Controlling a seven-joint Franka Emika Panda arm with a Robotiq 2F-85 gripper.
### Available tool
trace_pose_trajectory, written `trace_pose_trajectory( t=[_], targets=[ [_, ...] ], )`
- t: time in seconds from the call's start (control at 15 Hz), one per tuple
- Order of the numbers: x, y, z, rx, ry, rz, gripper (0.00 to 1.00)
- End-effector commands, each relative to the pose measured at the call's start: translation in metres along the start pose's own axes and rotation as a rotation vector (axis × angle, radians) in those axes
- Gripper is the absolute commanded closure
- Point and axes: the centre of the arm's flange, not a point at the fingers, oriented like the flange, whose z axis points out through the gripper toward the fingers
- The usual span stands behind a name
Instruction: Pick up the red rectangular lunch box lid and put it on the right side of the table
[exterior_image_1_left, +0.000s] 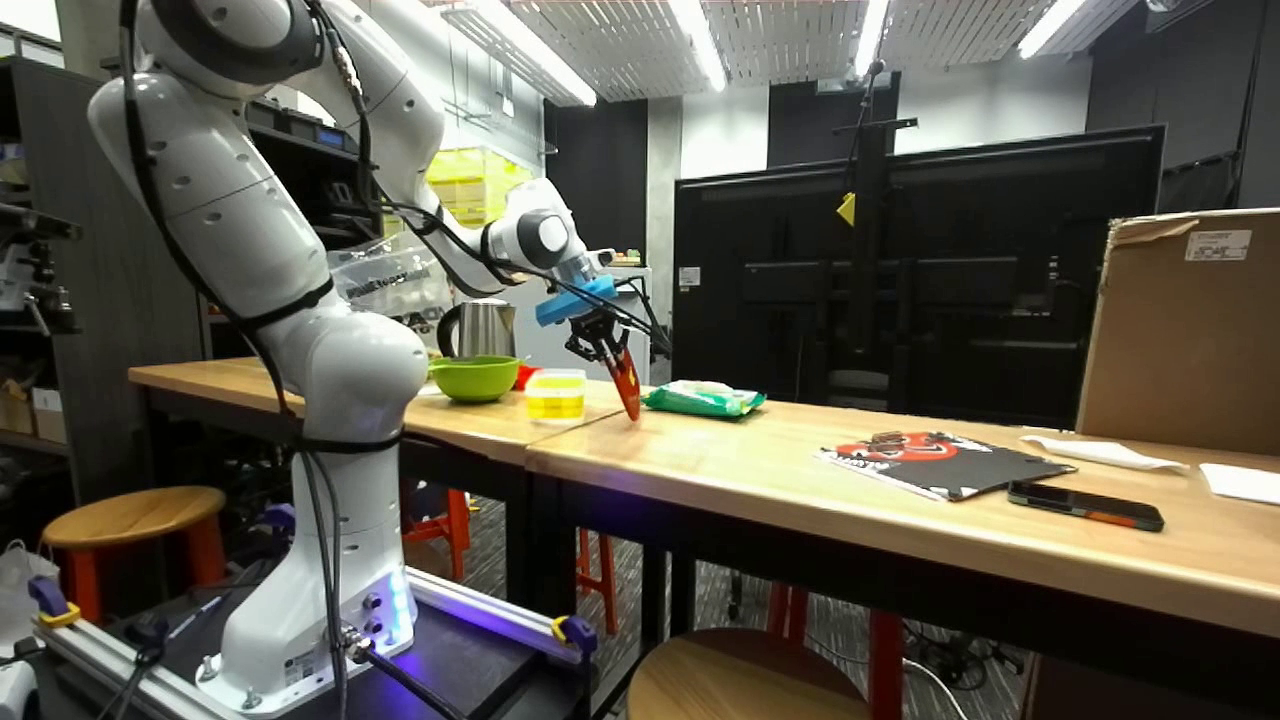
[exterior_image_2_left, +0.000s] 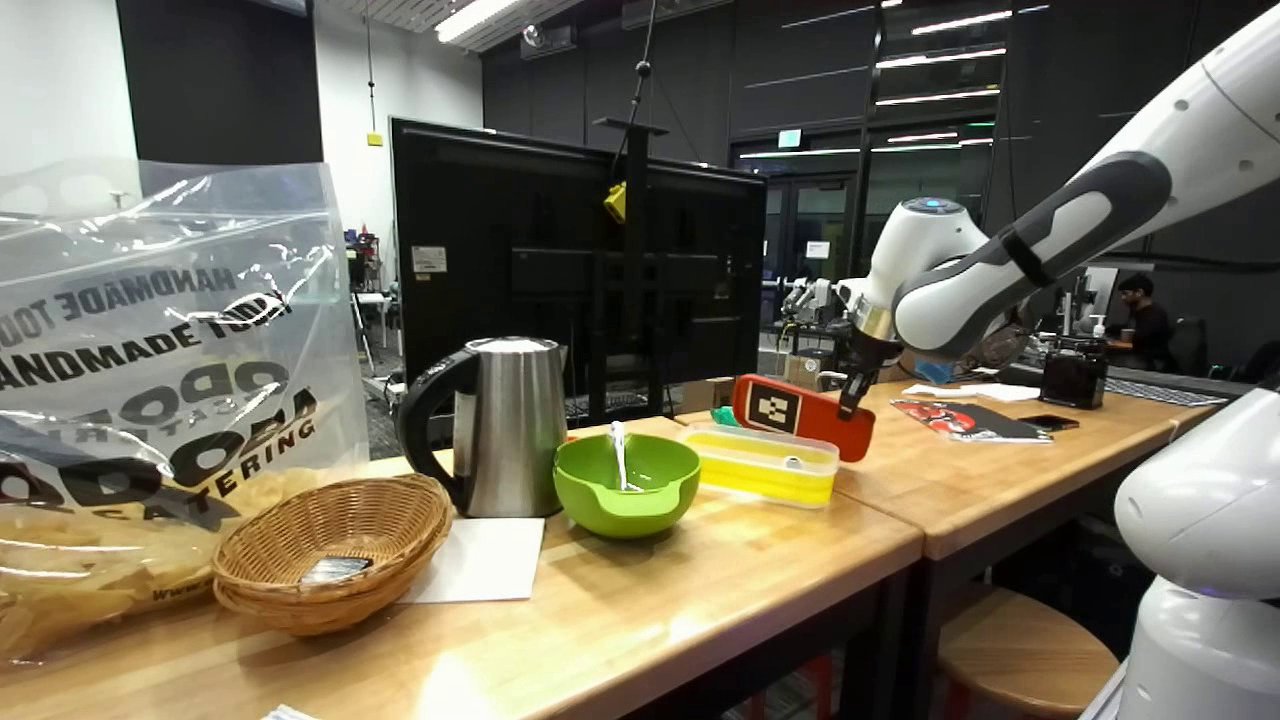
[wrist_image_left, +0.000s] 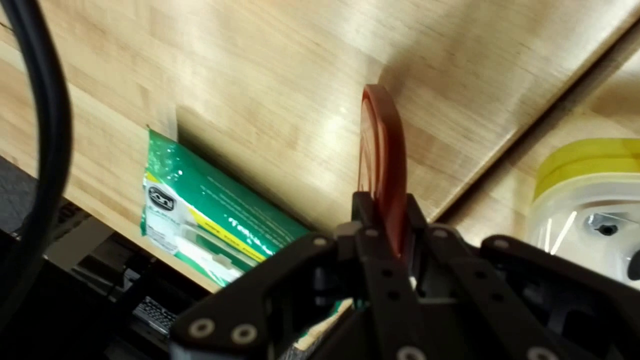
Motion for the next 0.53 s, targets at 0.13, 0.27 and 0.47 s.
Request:
trace_pose_trajectory(
  t=[0.13,0.27,0.47],
  targets=[
    [-0.030,0.033,-0.006,-0.086,-0.014,0.118,0.97],
    [-0.046,0.045,-0.005,-0.100,-0.034,0.174,0.97],
    [-0.076,0.054,-0.002,-0.123,-0.070,0.252,0.97]
  ],
)
